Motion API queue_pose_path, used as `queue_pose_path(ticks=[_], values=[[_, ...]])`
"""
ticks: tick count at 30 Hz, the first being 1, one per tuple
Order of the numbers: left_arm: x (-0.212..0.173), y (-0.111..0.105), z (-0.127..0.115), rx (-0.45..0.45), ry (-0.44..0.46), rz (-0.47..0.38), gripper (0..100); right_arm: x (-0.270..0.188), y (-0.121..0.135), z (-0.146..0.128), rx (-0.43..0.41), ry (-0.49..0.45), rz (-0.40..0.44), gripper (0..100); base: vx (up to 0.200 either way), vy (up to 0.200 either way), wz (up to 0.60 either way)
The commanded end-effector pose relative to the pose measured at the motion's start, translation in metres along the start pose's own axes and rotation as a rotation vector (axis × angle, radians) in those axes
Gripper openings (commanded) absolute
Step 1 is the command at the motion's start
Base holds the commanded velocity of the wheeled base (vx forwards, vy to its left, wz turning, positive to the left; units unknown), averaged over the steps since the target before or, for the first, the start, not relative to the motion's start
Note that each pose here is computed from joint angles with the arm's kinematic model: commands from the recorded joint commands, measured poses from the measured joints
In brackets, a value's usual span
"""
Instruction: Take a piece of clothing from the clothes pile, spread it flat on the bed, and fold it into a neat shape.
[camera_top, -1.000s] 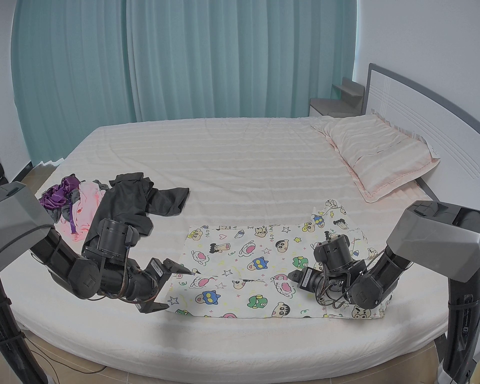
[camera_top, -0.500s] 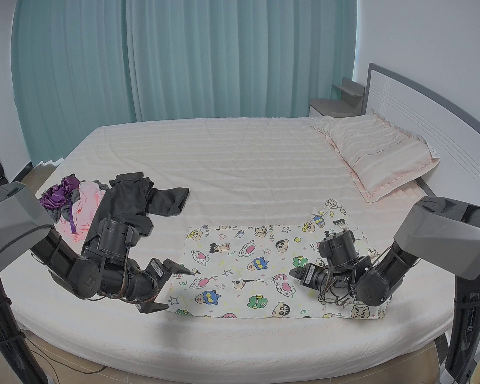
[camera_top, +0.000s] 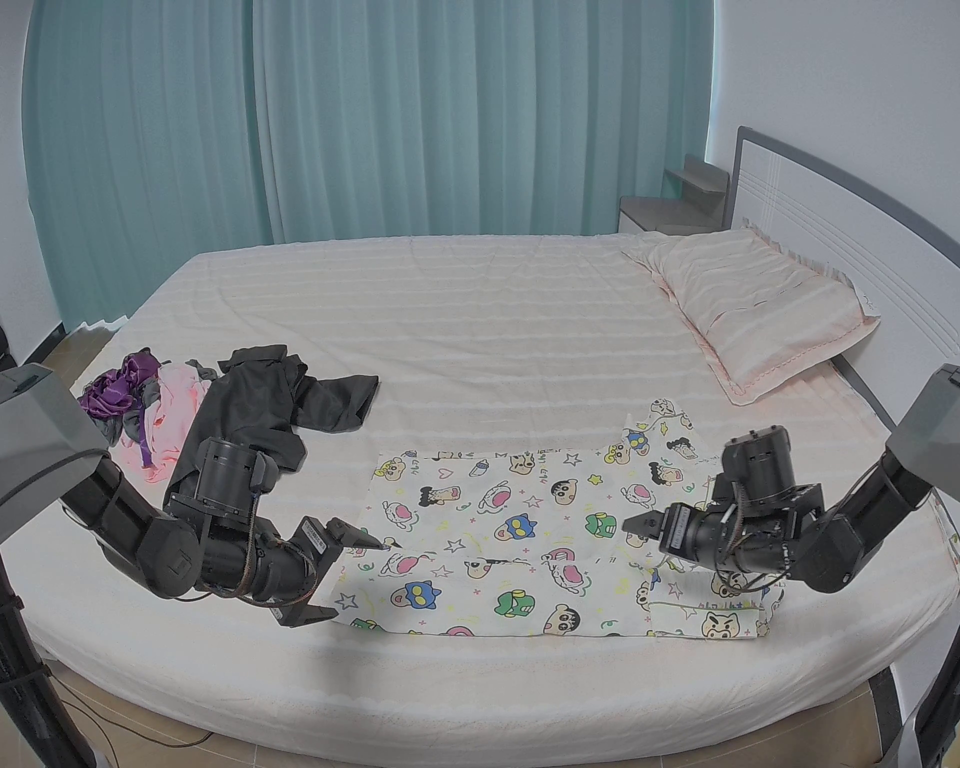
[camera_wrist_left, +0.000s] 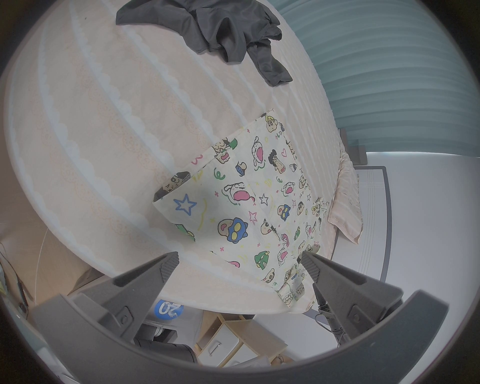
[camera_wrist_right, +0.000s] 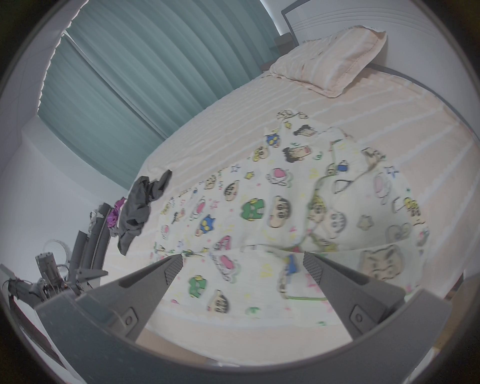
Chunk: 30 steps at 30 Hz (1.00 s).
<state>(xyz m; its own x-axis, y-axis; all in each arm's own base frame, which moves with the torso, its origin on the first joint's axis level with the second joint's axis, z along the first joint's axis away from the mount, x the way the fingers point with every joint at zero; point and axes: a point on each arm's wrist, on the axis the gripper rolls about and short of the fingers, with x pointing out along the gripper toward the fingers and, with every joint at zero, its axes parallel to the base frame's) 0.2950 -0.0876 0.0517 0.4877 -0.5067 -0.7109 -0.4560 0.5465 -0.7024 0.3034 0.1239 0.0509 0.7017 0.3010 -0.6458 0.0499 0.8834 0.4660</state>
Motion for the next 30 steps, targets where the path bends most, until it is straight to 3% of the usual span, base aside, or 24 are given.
queue_pose_path(ticks=[1,8,13,23,30], values=[[0.0,0.0,0.0,0.004,0.001,0.002,100,-0.027,-0.06,0.004,-0.006,0.032,-0.032,100,0.0,0.0,0.0],[0.0,0.001,-0.001,0.004,0.001,0.003,100,-0.052,-0.129,0.004,-0.093,0.023,0.025,100,0.0,0.0,0.0],[0.0,0.002,-0.002,0.003,0.003,0.007,100,-0.059,-0.159,0.004,-0.107,0.037,0.06,100,0.0,0.0,0.0],[0.001,0.005,-0.006,0.026,-0.01,-0.03,100,-0.031,-0.185,-0.009,-0.227,0.109,0.102,100,0.0,0.0,0.0],[0.002,0.005,-0.007,0.03,-0.011,-0.035,100,-0.006,-0.196,-0.013,-0.264,0.075,0.125,100,0.0,0.0,0.0]])
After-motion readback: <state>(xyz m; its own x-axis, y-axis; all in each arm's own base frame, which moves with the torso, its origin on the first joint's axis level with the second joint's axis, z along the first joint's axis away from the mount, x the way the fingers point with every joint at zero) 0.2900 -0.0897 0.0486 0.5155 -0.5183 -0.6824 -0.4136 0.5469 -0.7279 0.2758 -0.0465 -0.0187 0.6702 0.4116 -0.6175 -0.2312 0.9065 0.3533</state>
